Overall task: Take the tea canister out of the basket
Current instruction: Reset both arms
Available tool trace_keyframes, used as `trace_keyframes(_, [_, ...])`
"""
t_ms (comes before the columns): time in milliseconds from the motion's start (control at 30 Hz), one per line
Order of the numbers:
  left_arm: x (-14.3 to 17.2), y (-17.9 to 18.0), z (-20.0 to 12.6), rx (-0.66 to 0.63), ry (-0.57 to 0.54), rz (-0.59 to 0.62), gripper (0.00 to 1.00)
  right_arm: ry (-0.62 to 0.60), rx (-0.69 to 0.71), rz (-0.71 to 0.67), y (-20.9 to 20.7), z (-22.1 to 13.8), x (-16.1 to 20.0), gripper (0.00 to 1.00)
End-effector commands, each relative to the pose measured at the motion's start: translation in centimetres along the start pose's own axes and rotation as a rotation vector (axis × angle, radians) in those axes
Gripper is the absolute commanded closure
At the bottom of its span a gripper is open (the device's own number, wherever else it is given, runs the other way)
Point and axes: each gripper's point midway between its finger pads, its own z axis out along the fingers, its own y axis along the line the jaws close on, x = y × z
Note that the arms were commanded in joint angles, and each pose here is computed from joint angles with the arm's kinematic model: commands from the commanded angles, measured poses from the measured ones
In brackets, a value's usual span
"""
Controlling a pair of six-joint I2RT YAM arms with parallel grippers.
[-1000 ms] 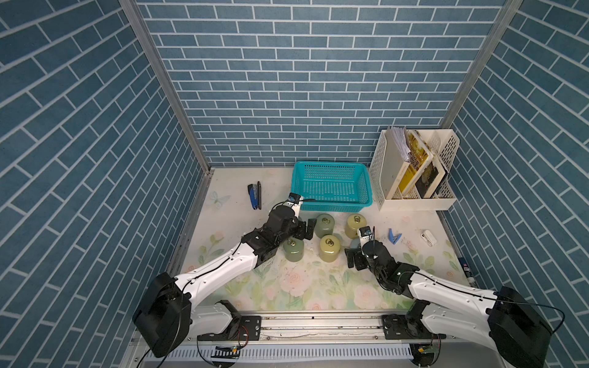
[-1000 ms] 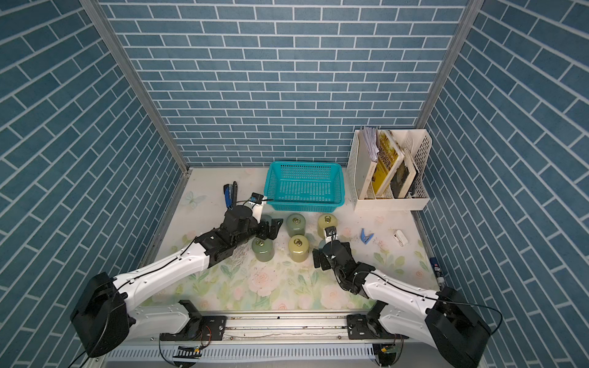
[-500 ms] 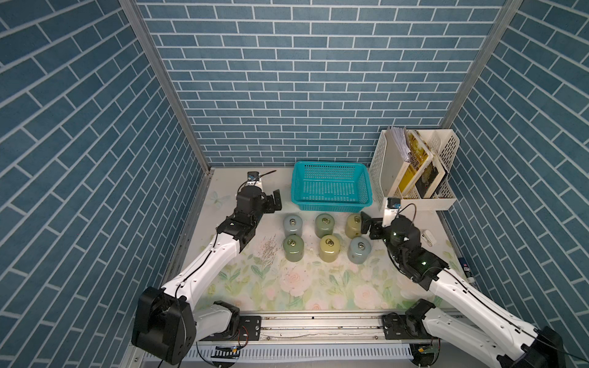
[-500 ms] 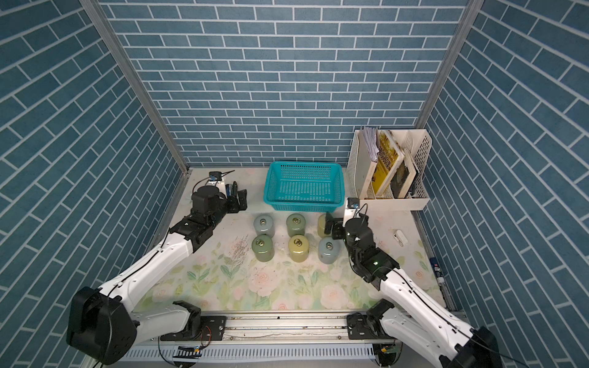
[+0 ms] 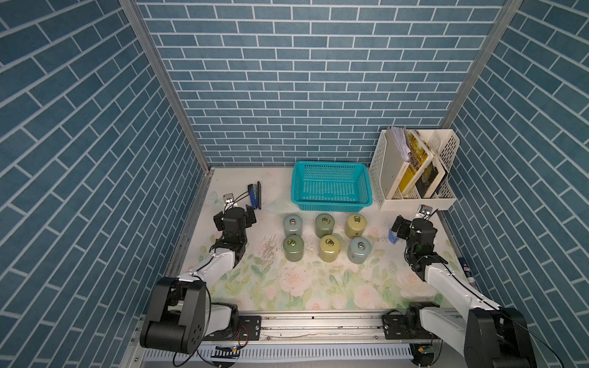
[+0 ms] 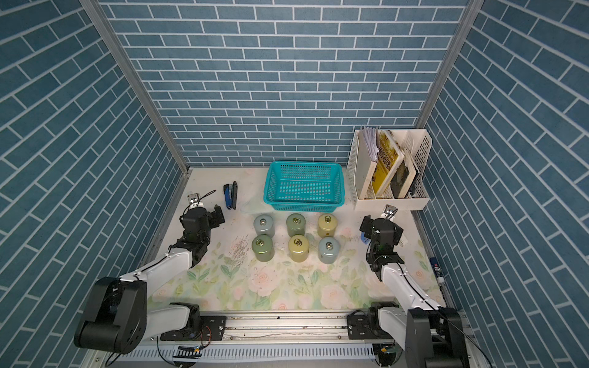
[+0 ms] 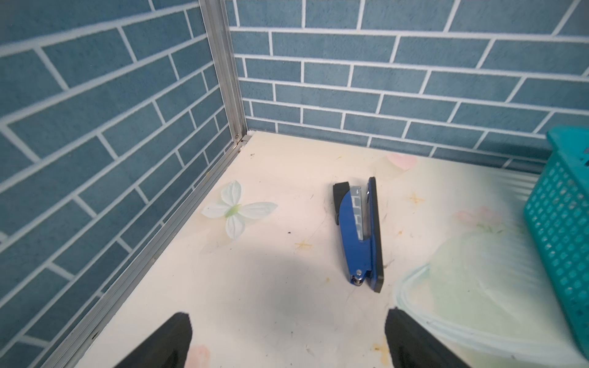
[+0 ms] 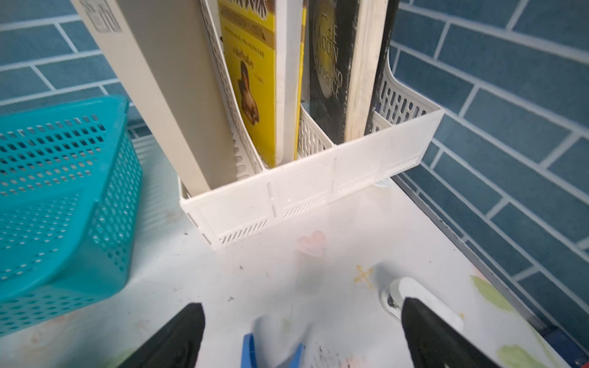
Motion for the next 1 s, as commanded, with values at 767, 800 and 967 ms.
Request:
trace_keyframes(767, [1.6,0.2,-0.7,0.130,-0.242,0.012,0.00,-0.299,-0.105,-0.114,1.7,2.0,-1.3,0.00])
trace_keyframes(800, [1.5,0.4,-0.4,0.111,-0.231,0.001,0.00,-0.306,-0.123,-0.123,2.0,1.8,-1.2,0.00])
trace_keyframes(967, [1.6,0.5,-0.2,0.104,-0.226,0.000,0.00,-0.299,-0.153,-0.186,3.6,2.3,-0.5,0.00])
